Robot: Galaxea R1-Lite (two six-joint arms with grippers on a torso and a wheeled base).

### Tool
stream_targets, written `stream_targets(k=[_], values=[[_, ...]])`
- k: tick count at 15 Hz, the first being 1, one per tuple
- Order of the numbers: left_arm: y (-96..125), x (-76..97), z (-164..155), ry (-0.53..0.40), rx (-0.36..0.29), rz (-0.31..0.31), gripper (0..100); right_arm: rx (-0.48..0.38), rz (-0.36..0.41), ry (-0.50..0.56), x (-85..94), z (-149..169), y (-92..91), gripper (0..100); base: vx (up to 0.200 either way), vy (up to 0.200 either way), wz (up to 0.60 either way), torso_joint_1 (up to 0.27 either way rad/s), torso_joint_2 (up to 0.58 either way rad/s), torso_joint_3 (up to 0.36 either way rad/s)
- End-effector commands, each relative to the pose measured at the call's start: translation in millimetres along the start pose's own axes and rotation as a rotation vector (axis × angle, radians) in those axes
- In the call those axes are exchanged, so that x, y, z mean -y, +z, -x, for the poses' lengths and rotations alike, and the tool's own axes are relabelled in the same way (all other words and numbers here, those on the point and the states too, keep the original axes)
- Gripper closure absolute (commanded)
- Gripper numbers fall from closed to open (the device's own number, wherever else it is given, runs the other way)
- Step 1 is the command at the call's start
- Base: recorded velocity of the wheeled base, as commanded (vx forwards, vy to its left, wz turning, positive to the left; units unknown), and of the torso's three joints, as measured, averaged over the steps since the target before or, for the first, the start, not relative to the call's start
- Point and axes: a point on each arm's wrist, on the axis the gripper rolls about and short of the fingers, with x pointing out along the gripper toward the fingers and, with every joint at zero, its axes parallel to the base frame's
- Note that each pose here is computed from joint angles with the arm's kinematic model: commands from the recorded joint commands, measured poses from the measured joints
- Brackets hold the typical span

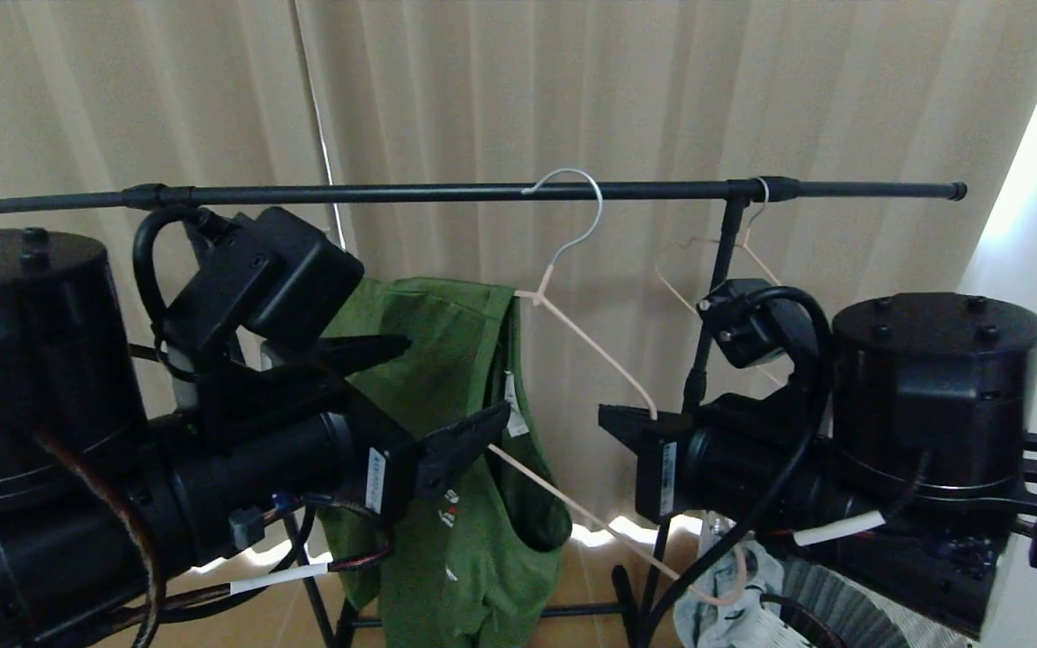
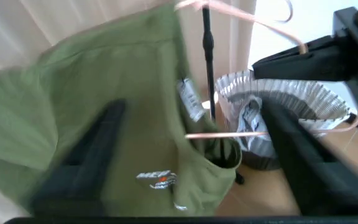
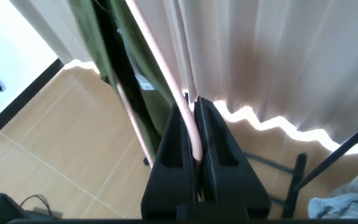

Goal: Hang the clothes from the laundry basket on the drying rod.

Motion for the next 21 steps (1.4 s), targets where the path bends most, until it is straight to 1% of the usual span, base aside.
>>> stream_targets(k=[1, 3, 4, 5, 6, 7, 8, 9, 10, 12, 15, 16, 18, 21], values=[[0, -1.1, 11, 0.004, 0.033, -0.014, 0, 0.034, 0.020, -0.002, 12.4, 26, 4.0, 100, 0.000, 0.000, 0.00, 0.000, 0.00, 0.000], [-4, -7.2, 15, 0.037, 0.059, -0.073, 0, 0.052, 0.069, -0.011, 21.9, 39, 5.4, 100, 0.000, 0.000, 0.00, 0.000, 0.00, 0.000], [-6, -12.8, 20, 0.062, 0.070, -0.143, 0, 0.058, 0.093, -0.012, 28.5, 44, 7.6, 100, 0.000, 0.000, 0.00, 0.000, 0.00, 0.000], [-5, -17.1, 23, 0.066, 0.081, -0.209, 0, 0.065, 0.114, -0.013, 33.6, 46, 10.8, 100, 0.000, 0.000, 0.00, 0.000, 0.00, 0.000], [-3, -20.0, 26, 0.069, 0.093, -0.237, 0, 0.071, 0.129, -0.013, 35.8, 46, 12.6, 100, 0.000, 0.000, 0.00, 0.000, 0.00, 0.000], [0, -23.4, 30, 0.065, 0.114, -0.293, 0, 0.078, 0.166, -0.018, 40.9, 46, 16.8, 100, 0.000, 0.000, 0.00, 0.000, 0.00, 0.000], [7, -24.7, 32, 0.053, 0.147, -0.337, 0, 0.079, 0.221, 0.006, 43.1, 46, 19.7, 100, 0.000, 0.000, 0.00, 0.000, 0.00, 0.000], [12, -27.7, 32, 0.060, 0.164, -0.360, 0, 0.092, 0.257, 0.037, 41.4, 50, 24.3, 100, 0.000, 0.000, 0.00, 0.000, 0.00, 0.000], [17, -30.4, 31, 0.069, 0.176, -0.384, 0, 0.093, 0.271, 0.040, 40.7, 50, 26.1, 100, 0.000, 0.000, 0.00, 0.000, 0.00, 0.000], [18, -32.3, 27, 0.052, 0.179, -0.439, 0, 0.089, 0.276, 0.046, 39.0, 49, 26.3, 100, 0.000, 0.000, 0.00, 0.000, 0.00, 0.000], [15, -32.6, 12, 0.034, 0.151, -0.502, 0, 0.081, 0.306, 0.078, 31.8, 49, 22.9, 100, 0.000, 0.000, 0.00, 0.000, 0.00, 0.000], [13, -32.9, 6, 0.032, 0.139, -0.513, 0, 0.079, 0.313, 0.107, 25.5, 50, 21.2, 100, 0.000, 0.000, 0.00, 0.000, 0.00, 0.000], [13, -33.5, -6, 0.027, 0.124, -0.515, 0, 0.076, 0.331, 0.130, 20.3, 51, 19.1, 100, 0.000, 0.000, 0.00, 0.000, 0.00, 0.000], [13, -38.6, -9, 0.045, 0.111, -0.512, 0, 0.077, 0.335, 0.136, 19.6, 52, 18.2, 100, 0.000, 0.000, 0.00, 0.000, 0.00, 0.000]])
